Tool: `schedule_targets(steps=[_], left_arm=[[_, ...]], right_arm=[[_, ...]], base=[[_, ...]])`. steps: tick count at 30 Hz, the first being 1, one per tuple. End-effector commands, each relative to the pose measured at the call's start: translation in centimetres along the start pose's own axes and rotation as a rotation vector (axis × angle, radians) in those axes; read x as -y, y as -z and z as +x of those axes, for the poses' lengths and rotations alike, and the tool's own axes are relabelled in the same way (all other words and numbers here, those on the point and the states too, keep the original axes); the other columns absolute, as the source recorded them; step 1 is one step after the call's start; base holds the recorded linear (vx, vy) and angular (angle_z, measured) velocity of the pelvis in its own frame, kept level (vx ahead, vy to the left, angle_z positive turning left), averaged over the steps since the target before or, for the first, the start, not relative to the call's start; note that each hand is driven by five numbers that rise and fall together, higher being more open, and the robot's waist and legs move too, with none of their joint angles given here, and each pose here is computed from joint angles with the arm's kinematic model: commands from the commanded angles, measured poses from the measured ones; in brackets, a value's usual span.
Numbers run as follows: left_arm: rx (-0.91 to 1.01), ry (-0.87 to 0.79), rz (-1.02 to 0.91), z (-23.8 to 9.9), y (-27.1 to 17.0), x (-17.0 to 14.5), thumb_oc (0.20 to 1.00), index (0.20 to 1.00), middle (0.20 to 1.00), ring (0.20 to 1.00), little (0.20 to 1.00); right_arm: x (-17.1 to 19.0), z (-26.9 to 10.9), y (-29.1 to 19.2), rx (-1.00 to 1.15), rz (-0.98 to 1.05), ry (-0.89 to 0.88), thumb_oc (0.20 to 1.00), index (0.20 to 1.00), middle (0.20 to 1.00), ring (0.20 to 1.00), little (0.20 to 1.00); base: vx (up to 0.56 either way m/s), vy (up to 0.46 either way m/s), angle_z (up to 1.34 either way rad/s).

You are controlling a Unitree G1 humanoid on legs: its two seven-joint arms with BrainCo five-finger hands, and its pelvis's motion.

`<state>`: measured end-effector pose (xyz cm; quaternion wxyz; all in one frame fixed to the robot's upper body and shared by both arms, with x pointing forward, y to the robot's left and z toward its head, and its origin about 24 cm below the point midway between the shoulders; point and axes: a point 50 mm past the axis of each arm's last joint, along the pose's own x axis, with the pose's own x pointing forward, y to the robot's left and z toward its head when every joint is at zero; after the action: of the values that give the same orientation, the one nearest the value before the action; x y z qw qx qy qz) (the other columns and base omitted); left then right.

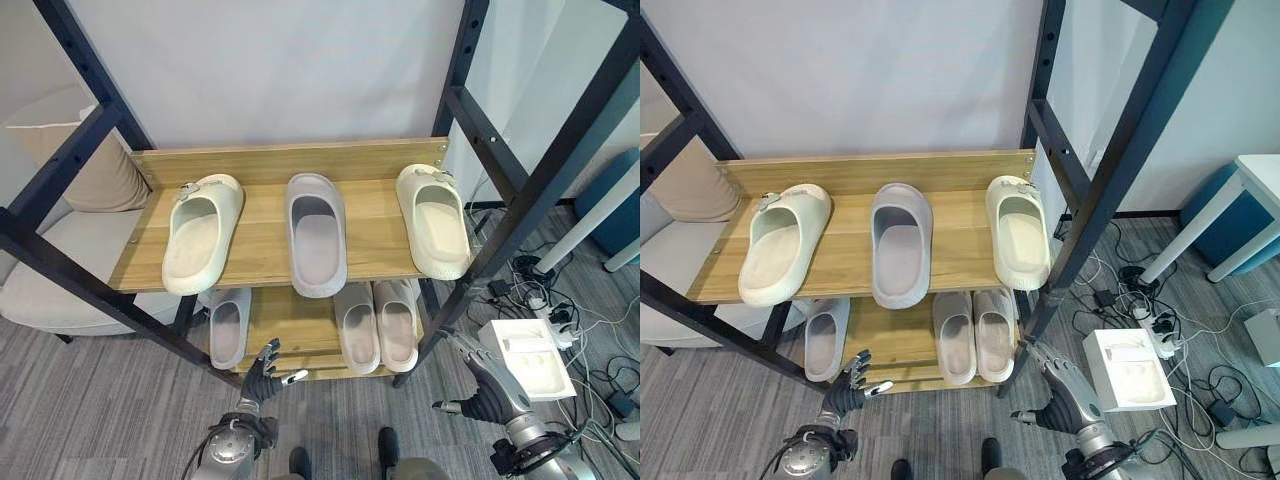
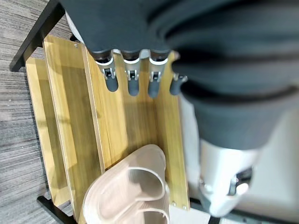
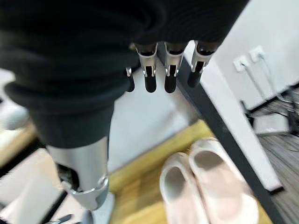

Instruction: Arrange the slippers neatly on the shoe rack.

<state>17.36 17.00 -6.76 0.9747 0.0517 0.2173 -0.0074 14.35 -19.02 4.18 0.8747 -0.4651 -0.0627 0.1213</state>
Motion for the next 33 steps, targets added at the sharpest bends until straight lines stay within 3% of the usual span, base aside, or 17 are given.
schedule_targets(steps=[1, 5, 6, 16, 22, 33], left_arm=[[0.132, -0.044, 0.08, 1.1, -2.3, -1.4, 1.0, 1.0, 1.0, 1.0, 1.0], [0.129, -0.035, 0.091, 1.4, -2.3, -1.2, 1.0, 1.0, 1.0, 1.0, 1.0], [0.124, -0.031, 0.097, 1.7, -2.2, -1.0, 1.0, 1.0, 1.0, 1.0, 1.0], [0.138, -0.023, 0.053, 1.9, -2.6, -0.6, 1.0, 1.0, 1.0, 1.0, 1.0], [0.137, 0.009, 0.011, 2.2, -3.0, 0.5, 1.0, 1.0, 1.0, 1.0, 1.0], [0.188, 0.07, -0.01, 1.3, -4.0, 0.0, 1.0, 1.0, 1.0, 1.0, 1.0]], right_arm=[[2.9, 1.3, -4.0, 0.267, -0.015, 0.189, 1.0, 1.0, 1.0, 1.0, 1.0], [5.3, 2.1, -6.5, 0.432, -0.055, 0.3, 1.0, 1.0, 1.0, 1.0, 1.0], [7.3, 2.4, -8.0, 0.541, -0.098, 0.386, 1.0, 1.0, 1.0, 1.0, 1.0], [10.4, 4.6, -10.1, 0.684, -0.133, 0.586, 1.0, 1.0, 1.0, 1.0, 1.0], [11.7, 8.9, -11.1, 0.668, -0.129, 0.734, 1.0, 1.0, 1.0, 1.0, 1.0], [11.8, 15.8, -9.1, 0.449, -0.2, 0.697, 1.0, 1.0, 1.0, 1.0, 1.0]], base=[[0.0, 0.0, 0.0], [0.0, 0.027, 0.02], [0.0, 0.0, 0.0], [0.0, 0.003, 0.01], [0.01, 0.003, 0.05], [0.04, 0.016, 0.2]])
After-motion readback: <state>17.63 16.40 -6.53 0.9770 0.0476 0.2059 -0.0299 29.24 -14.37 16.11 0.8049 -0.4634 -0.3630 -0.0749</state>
